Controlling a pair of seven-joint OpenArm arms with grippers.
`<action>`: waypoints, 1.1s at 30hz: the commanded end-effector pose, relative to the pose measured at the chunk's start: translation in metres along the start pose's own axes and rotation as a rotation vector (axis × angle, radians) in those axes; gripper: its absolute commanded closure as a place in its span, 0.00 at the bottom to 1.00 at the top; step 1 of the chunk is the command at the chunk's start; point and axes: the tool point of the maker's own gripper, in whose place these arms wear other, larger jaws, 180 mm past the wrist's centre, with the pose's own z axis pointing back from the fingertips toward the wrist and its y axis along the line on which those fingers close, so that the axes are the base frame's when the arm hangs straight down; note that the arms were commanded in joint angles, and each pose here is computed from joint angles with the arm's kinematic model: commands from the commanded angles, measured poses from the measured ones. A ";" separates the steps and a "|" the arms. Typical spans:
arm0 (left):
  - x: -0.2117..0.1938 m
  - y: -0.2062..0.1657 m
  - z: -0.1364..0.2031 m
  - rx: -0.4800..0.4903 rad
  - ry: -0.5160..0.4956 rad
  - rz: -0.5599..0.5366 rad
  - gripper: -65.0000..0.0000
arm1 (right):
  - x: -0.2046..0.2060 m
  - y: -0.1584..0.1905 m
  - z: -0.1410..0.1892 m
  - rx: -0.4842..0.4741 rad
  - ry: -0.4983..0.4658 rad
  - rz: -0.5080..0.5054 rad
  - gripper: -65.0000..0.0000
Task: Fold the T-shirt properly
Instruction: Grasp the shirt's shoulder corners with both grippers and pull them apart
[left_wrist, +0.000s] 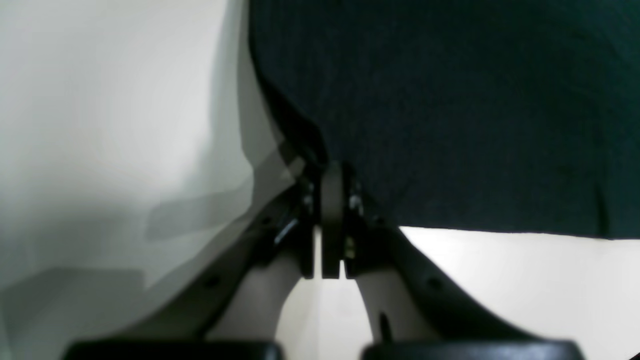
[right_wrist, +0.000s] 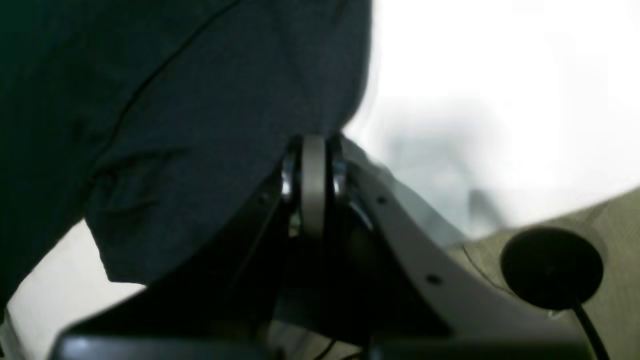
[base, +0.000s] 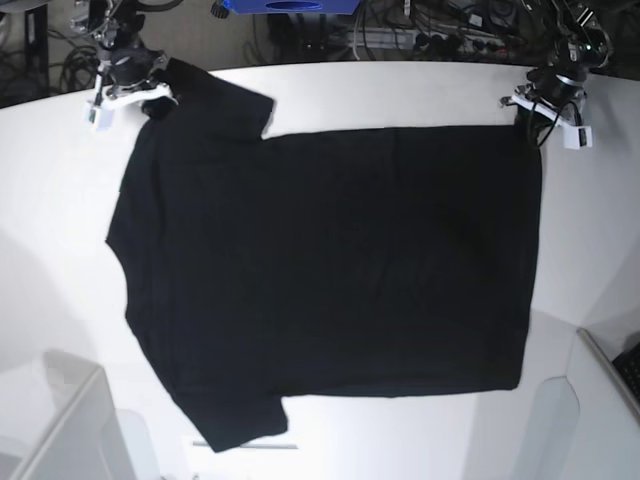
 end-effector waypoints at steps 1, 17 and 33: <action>0.012 0.002 0.006 0.004 -0.029 -0.029 1.00 | 0.009 0.003 0.004 0.008 -0.029 0.010 1.00; -0.012 -0.001 0.051 0.035 0.044 -0.132 1.00 | -0.008 -0.001 0.031 -0.006 -0.001 0.036 1.00; -0.002 0.027 0.085 0.143 0.021 -0.154 1.00 | -0.005 0.014 0.050 0.025 -0.015 0.059 1.00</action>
